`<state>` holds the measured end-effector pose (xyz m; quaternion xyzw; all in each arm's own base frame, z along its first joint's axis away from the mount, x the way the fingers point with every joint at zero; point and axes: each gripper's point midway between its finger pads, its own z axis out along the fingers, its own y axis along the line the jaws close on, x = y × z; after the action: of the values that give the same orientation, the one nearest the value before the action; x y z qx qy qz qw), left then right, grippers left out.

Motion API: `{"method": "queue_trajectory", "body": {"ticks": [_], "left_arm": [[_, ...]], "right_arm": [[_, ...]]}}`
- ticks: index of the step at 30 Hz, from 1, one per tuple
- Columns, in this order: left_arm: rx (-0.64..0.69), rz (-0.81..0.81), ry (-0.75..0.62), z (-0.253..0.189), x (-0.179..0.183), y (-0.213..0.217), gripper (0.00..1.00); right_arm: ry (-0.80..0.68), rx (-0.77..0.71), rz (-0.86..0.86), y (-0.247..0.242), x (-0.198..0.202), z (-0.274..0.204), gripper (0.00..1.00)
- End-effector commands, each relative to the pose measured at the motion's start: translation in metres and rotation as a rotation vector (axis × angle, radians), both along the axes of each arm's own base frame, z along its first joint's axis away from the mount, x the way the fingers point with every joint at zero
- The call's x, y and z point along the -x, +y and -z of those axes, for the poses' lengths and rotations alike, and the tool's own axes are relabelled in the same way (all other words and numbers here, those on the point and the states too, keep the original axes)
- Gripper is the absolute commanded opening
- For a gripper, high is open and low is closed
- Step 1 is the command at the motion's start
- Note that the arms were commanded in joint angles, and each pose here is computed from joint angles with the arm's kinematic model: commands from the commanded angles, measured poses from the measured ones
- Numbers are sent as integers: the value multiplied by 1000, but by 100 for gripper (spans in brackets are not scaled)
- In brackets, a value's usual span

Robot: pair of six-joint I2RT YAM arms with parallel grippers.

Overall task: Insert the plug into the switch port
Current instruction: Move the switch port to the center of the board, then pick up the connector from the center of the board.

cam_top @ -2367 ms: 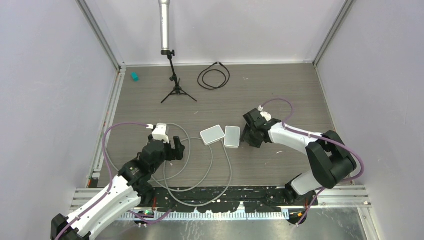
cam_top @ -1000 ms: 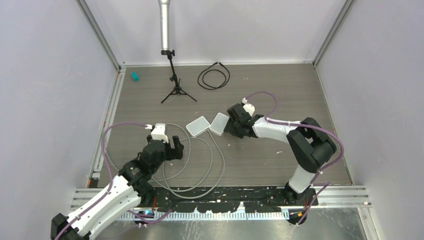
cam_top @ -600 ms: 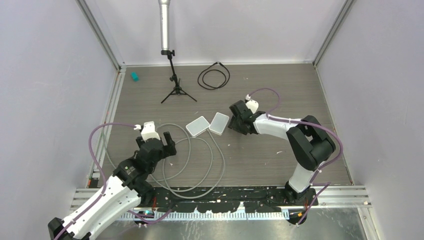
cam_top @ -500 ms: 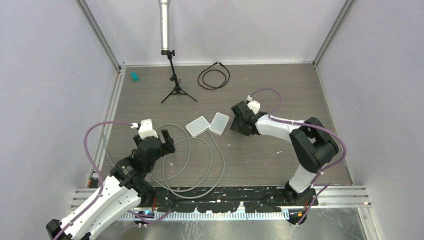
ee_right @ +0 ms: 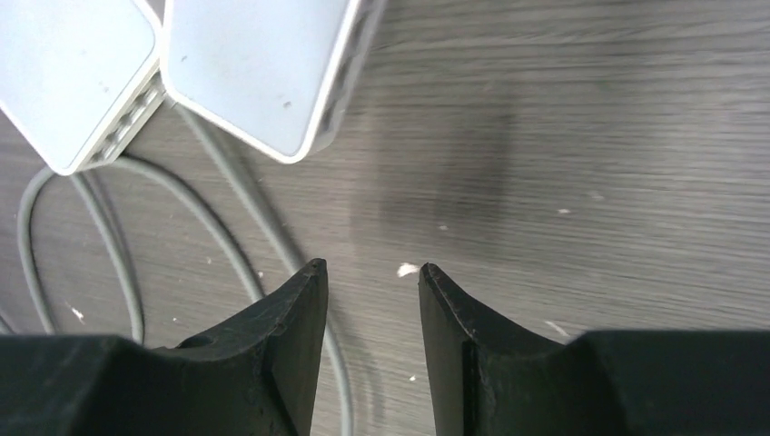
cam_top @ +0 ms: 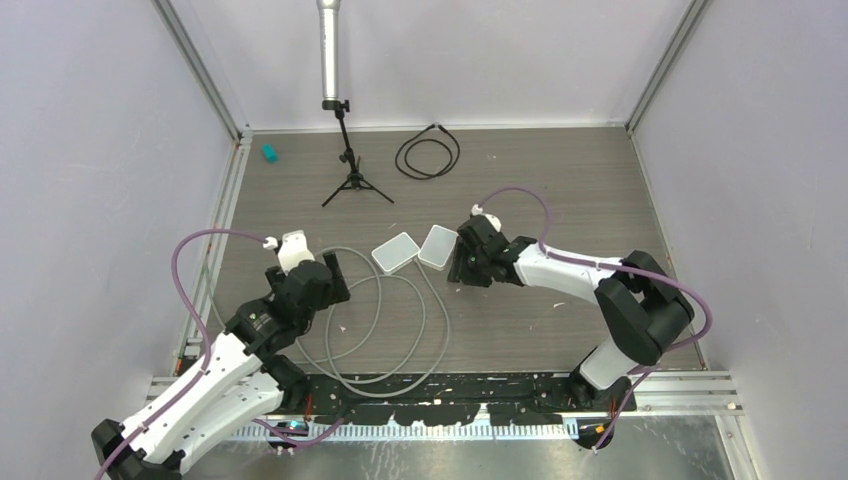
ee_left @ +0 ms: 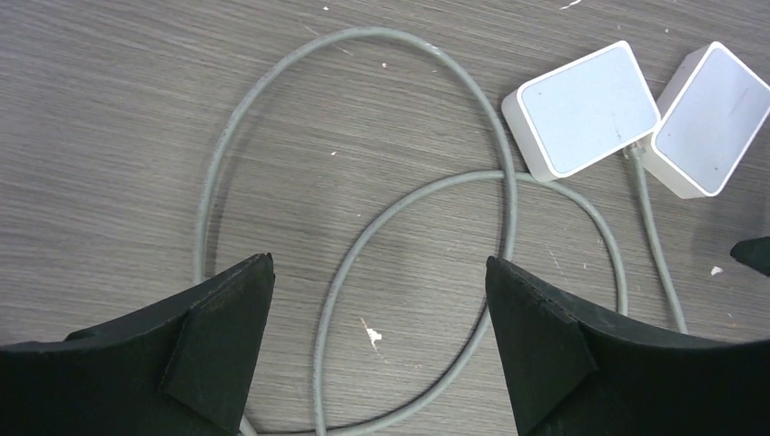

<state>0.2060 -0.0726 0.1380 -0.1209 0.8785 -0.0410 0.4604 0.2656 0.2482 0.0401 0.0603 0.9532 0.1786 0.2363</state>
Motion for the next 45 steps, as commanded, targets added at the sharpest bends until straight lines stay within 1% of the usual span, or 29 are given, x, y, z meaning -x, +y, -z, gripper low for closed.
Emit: {"method": "queue_trajectory", "body": {"ticks": [1,6,8,14,18,20,23,25,31,34,37,39,41,43,45], "left_arm": [[-13,-83,-10,-11,-1,12,88],[-34,-147,-38,-19,2,27,89],[-43,-177,-48,-25,3,33,89],[-64,-217,-38,-29,7,43,91],[-44,-295,-27,-27,14,52,91],[-35,-350,-14,-28,19,58,92],[-47,-403,21,-29,23,62,94],[-62,-422,61,-26,25,62,96],[-134,-442,152,-15,34,65,98],[-102,-505,143,-6,40,71,100],[-73,-525,88,-5,34,73,100],[-85,-589,94,-4,32,86,100],[-105,-643,140,-5,27,100,100],[-100,-736,191,-5,25,123,100],[-83,-835,210,-8,24,149,100]], "right_arm": [[-25,-28,-51,26,-10,-11,46],[0,2,-84,43,-18,3,46],[-6,32,-72,44,-25,8,46],[-125,180,74,23,-64,10,46],[-171,190,114,22,-77,0,46],[-177,142,95,29,-75,-5,46],[-158,27,-3,46,-59,-12,47],[-144,-23,-42,51,-48,-14,47],[-151,-82,-91,43,-23,-28,47],[-148,-114,-107,42,-13,-36,47],[-148,-144,-100,40,-8,-44,47],[-144,-157,-95,40,-5,-45,47],[-135,-160,-95,39,-2,-43,47],[-124,-152,-95,36,1,-40,47],[-110,-140,-94,33,4,-36,47]]}}
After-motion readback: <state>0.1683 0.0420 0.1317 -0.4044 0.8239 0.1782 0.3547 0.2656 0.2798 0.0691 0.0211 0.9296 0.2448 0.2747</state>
